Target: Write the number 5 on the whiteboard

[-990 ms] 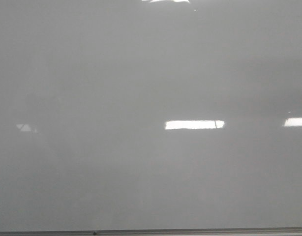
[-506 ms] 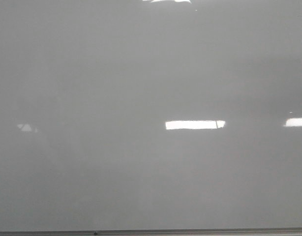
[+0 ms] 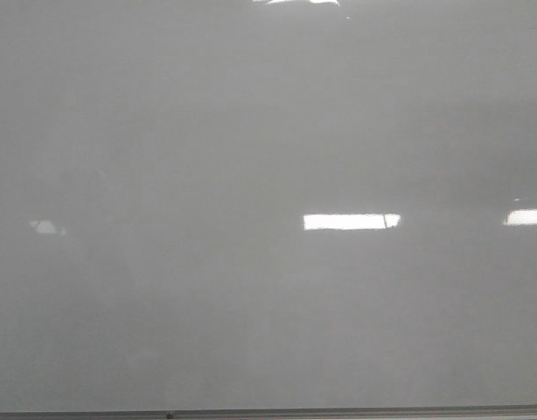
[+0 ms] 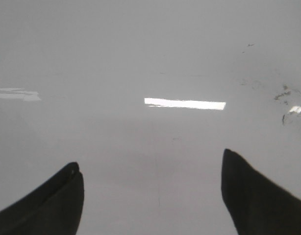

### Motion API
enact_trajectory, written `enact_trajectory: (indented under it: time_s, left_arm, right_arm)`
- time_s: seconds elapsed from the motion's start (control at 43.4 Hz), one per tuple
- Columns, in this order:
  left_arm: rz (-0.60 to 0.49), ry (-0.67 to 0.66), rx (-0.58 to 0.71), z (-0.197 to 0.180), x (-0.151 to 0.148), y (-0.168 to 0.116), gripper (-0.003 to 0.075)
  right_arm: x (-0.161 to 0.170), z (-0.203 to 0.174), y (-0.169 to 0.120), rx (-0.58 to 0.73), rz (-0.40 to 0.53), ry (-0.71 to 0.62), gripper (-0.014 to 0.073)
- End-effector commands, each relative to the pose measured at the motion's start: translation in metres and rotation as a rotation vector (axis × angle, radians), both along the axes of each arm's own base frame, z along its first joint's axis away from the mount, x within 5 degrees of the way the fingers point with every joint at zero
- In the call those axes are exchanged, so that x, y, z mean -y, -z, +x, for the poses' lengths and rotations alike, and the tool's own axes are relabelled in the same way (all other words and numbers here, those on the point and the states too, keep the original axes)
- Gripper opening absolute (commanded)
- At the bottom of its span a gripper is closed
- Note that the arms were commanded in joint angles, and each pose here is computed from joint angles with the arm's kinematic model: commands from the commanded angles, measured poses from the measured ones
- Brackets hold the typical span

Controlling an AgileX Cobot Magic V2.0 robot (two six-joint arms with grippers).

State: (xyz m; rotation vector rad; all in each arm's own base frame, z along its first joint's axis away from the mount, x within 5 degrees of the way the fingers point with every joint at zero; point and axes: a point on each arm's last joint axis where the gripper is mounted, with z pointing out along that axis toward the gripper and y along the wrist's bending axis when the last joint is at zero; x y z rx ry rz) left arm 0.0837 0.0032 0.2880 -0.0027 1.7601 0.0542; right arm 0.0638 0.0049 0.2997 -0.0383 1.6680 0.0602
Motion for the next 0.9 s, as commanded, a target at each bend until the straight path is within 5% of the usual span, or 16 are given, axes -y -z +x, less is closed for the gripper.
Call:
enact_trajectory:
  time_s: [0.0,0.299,0.875]
  left_arm:
    - [0.017,0.001,-0.001,0.019,-0.001,-0.016,0.0544]
    - [0.000,-0.057,-0.219,0.099,-0.015,0.000,0.0543]
    - [-0.005,-0.091,-0.205,0.186,-0.034,0.041,0.0543]
  right_arm:
    - [0.001,0.001,-0.017,0.089,0.013,0.008,0.0596]
    - [0.001,0.001,-0.016,0.088,0.013,0.008,0.0596]
    - [0.001,0.001,-0.016,0.086,0.013,0.008,0.0596]
